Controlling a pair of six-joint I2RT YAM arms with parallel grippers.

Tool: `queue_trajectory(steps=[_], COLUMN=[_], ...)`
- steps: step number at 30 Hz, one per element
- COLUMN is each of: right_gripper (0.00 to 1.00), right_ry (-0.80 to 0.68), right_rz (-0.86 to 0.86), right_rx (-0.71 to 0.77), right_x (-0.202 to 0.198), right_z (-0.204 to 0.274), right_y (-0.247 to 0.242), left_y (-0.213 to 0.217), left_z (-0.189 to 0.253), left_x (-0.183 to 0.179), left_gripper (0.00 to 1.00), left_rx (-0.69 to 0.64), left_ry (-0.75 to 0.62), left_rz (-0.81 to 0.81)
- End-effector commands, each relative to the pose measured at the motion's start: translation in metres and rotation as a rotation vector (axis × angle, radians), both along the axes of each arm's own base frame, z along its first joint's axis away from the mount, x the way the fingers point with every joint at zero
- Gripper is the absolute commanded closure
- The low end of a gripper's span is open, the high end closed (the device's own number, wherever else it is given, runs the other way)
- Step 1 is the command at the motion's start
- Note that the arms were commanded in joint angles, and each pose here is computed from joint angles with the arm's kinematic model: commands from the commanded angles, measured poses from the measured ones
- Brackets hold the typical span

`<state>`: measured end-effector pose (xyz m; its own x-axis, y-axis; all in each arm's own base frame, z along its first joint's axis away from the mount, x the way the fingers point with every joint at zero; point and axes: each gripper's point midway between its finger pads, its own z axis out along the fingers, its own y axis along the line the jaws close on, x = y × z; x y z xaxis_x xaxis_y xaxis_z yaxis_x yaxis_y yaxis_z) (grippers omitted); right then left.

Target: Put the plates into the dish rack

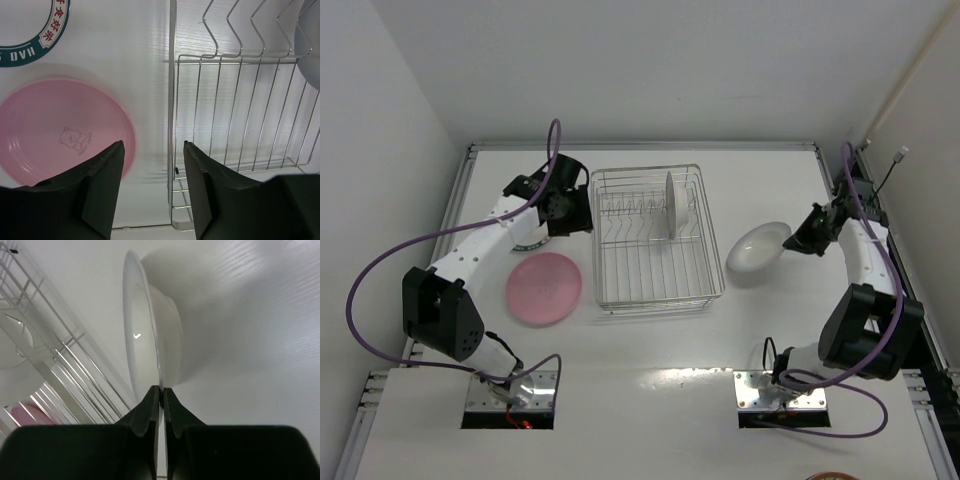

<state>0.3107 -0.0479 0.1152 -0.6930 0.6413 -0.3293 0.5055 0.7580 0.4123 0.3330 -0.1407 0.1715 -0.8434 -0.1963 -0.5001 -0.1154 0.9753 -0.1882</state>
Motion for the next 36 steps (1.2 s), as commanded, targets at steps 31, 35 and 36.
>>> queue_trajectory(steps=[31,35,36], right_gripper=[0.56,0.56,0.57], right_ry=[0.009,-0.001,0.009], right_rz=[0.110,0.132,0.131], right_rx=[0.354,0.375,0.380], right_x=[0.046,0.054,0.053], right_z=[-0.110,-0.110,-0.113], right_y=[0.017,0.025,0.026], left_y=[0.001,0.001,0.001], left_z=[0.013,0.013,0.013], left_x=[-0.004,-0.004,-0.004], left_gripper=[0.52,0.52,0.52], left_rx=[-0.017,-0.017,-0.017], left_ry=[-0.047,-0.047,-0.047], left_rz=[0.011,0.011,0.011])
